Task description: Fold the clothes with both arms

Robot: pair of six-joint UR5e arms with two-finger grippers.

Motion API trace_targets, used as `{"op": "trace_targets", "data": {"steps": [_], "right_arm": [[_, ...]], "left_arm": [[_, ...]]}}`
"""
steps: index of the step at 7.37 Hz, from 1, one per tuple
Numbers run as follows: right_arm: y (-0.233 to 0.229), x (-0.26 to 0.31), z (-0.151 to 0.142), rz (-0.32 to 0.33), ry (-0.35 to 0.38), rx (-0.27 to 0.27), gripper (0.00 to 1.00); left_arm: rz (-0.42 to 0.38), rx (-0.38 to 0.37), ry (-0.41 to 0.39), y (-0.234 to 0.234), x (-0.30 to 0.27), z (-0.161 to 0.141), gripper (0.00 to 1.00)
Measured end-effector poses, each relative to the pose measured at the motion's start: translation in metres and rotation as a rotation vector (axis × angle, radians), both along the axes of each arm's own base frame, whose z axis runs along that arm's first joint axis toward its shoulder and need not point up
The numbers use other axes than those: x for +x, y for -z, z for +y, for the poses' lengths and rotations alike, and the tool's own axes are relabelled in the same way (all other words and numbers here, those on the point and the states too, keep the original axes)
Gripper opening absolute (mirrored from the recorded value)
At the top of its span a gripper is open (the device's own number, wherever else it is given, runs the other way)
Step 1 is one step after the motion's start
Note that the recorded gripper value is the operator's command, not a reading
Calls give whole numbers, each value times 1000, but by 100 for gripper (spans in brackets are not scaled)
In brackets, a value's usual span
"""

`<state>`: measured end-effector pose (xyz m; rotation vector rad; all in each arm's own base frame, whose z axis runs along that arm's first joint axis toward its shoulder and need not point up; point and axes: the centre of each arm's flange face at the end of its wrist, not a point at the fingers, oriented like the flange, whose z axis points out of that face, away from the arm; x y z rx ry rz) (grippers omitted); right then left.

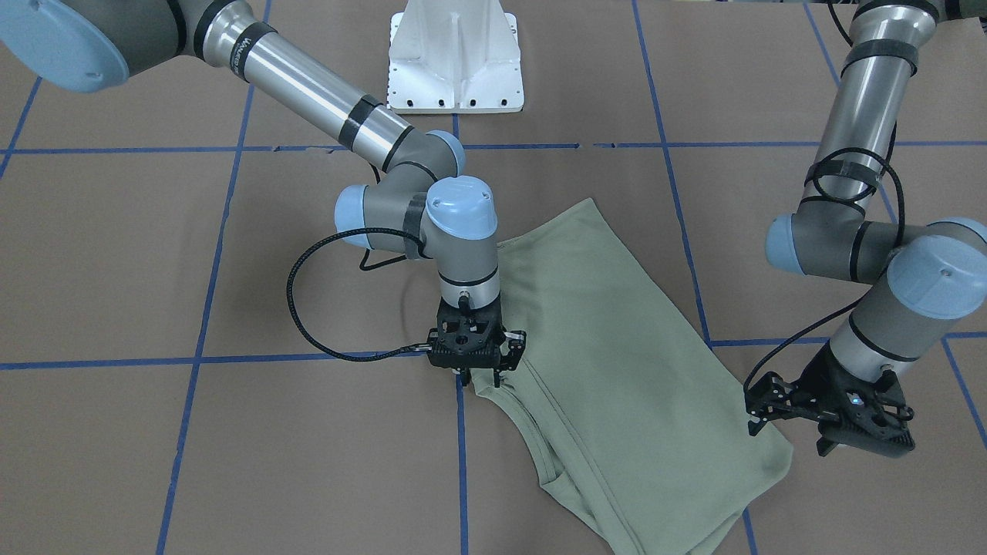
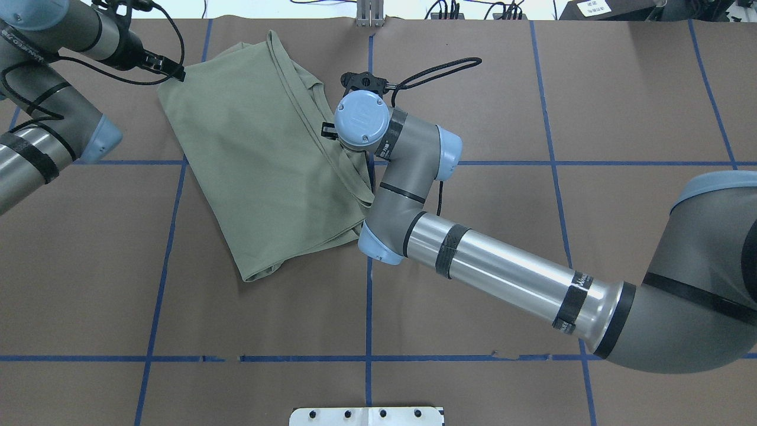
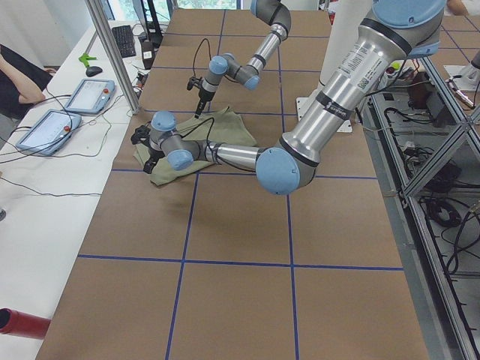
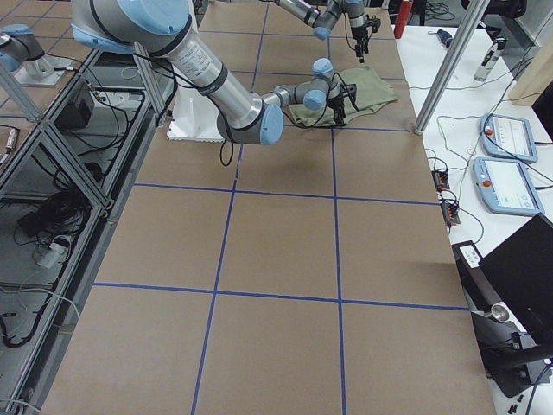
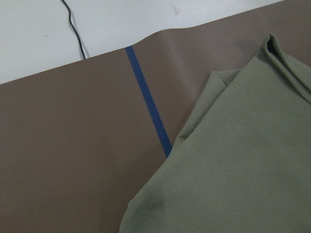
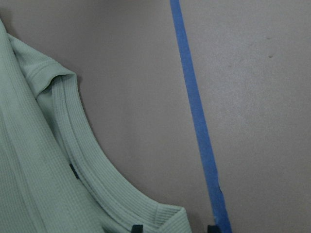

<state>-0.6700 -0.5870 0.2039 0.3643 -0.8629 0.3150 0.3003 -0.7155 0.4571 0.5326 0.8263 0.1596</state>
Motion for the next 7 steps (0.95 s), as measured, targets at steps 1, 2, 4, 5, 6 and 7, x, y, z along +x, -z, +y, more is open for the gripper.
{"op": "trace_targets", "data": {"steps": [1, 2, 4, 5, 6, 7], "right_arm": [[0, -1, 1, 1, 1, 0, 42], [-1, -1, 1, 2, 2, -1, 2], [-1, -2, 1, 2, 3, -1, 0], [0, -2, 2, 0, 5, -1, 0], [2, -2, 2, -2, 6, -1, 0], [7, -1, 1, -8, 7, 0, 0]], "left_arm": [[0, 0, 0, 0, 0, 0, 100], [0, 0, 0, 0, 0, 0, 100], [0, 0, 0, 0, 0, 0, 100], [0, 0, 0, 0, 0, 0, 100], [0, 0, 0, 0, 0, 0, 100], [0, -1, 1, 0, 0, 0, 100]]}}
